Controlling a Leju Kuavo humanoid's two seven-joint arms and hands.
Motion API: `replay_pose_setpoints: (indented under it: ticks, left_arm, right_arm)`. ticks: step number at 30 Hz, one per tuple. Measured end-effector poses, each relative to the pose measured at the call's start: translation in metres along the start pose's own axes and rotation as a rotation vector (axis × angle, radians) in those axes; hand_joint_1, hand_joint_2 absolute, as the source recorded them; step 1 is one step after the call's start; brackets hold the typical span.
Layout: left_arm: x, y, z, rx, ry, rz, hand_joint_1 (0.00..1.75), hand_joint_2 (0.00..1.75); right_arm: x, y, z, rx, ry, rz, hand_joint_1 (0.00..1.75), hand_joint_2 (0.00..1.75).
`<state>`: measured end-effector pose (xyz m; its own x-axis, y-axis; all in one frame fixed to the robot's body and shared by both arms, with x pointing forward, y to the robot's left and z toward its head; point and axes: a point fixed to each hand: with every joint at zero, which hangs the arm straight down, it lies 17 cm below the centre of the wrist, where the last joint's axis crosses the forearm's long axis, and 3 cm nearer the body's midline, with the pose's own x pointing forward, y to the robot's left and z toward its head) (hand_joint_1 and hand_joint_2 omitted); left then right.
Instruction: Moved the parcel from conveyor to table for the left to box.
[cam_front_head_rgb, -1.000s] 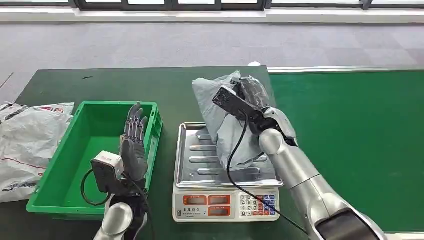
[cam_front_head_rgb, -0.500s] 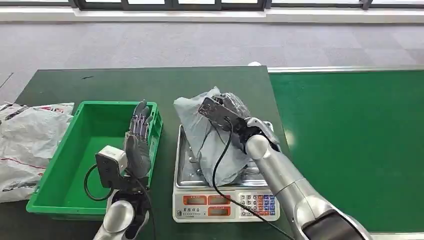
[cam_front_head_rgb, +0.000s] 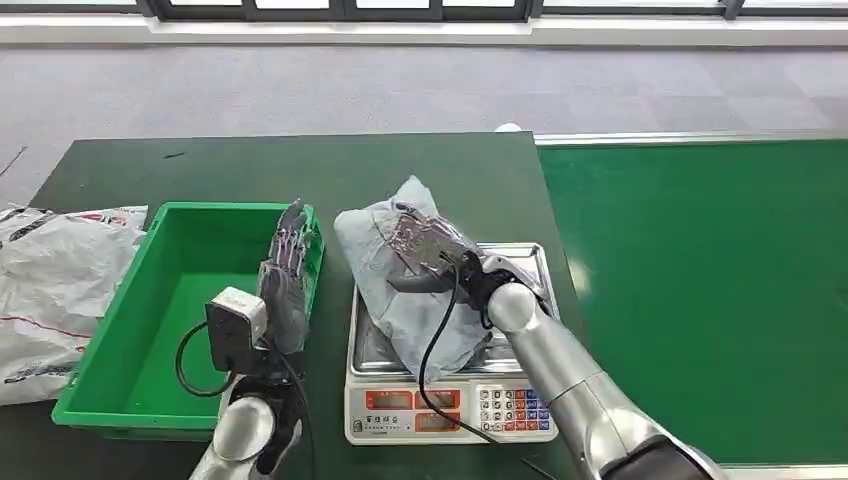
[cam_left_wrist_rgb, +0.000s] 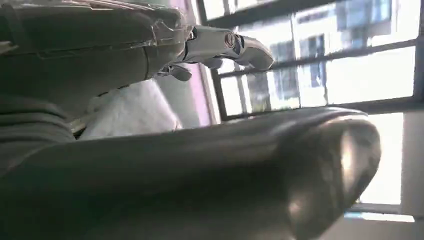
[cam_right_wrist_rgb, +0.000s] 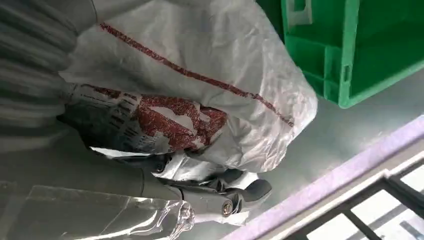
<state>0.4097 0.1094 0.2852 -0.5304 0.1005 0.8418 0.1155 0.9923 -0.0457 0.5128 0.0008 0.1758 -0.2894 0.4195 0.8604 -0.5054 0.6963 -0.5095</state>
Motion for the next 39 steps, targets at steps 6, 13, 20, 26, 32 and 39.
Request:
replay_pose_setpoints:
  ticks: [6, 13, 20, 26, 32, 39]
  left_arm:
    - [-0.003, 0.000, -0.001, -0.030, 0.018, -0.055, 0.00, 0.00]
    - [0.004, -0.006, -0.006, -0.109, -0.058, -0.338, 0.00, 0.00]
    - [0.001, -0.008, -0.016, -0.137, -0.057, -0.386, 0.00, 0.00]
    - [0.001, -0.008, -0.018, -0.140, -0.060, -0.391, 0.00, 0.00]
    - [-0.052, -0.027, -0.034, -0.334, 0.045, -0.493, 0.00, 1.75]
    - [-0.080, -0.034, -0.034, -0.412, 0.087, -0.550, 0.00, 1.75]
  right_arm:
    - [0.023, -0.002, 0.024, 0.005, -0.109, -0.059, 0.00, 1.75]
    - [0.080, -0.055, 0.096, -0.394, -0.360, 0.171, 0.00, 1.75]
    - [0.104, -0.071, 0.145, -0.536, -0.447, 0.238, 0.00, 1.75]
    - [0.109, -0.071, 0.155, -0.546, -0.461, 0.240, 0.00, 1.75]
    - [0.126, -0.111, 0.279, -0.999, -0.636, 0.334, 0.00, 1.75]
    - [0.128, -0.110, 0.298, -1.024, -0.631, 0.341, 0.00, 1.75]
